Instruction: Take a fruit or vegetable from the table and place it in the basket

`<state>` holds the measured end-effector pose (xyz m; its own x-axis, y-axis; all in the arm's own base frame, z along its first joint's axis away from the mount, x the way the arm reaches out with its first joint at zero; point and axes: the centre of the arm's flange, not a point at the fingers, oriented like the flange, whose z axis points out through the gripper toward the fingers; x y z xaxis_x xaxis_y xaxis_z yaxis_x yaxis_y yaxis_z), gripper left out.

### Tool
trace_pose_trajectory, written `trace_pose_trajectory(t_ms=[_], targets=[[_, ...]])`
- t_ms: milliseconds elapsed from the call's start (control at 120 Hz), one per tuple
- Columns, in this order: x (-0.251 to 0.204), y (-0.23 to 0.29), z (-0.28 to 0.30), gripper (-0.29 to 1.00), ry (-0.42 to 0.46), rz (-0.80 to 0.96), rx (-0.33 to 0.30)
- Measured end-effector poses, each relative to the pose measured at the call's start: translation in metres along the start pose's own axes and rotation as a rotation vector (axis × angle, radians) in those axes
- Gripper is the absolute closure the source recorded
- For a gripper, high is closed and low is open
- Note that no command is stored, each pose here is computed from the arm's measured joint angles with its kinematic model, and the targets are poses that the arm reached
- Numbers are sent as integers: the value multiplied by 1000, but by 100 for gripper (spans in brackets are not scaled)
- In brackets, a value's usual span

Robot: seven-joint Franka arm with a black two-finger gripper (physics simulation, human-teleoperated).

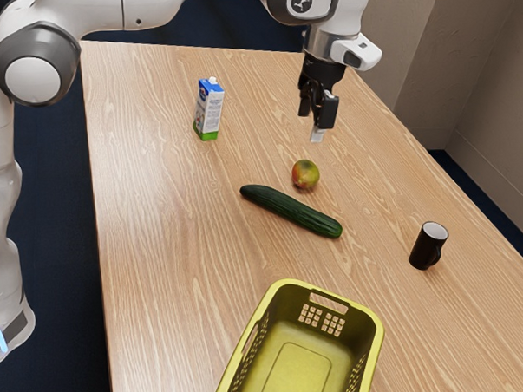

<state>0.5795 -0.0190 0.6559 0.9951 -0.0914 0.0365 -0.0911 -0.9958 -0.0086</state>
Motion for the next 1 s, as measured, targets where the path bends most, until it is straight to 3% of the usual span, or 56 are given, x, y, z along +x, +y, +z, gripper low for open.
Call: trace_pose_trajectory(t_ms=[617,800,1000], targets=[[-12,9,-19,0,12,20,5],[-11,-3,39,0,-78,136,19],[-6,-24,84,0,-66,292,41]])
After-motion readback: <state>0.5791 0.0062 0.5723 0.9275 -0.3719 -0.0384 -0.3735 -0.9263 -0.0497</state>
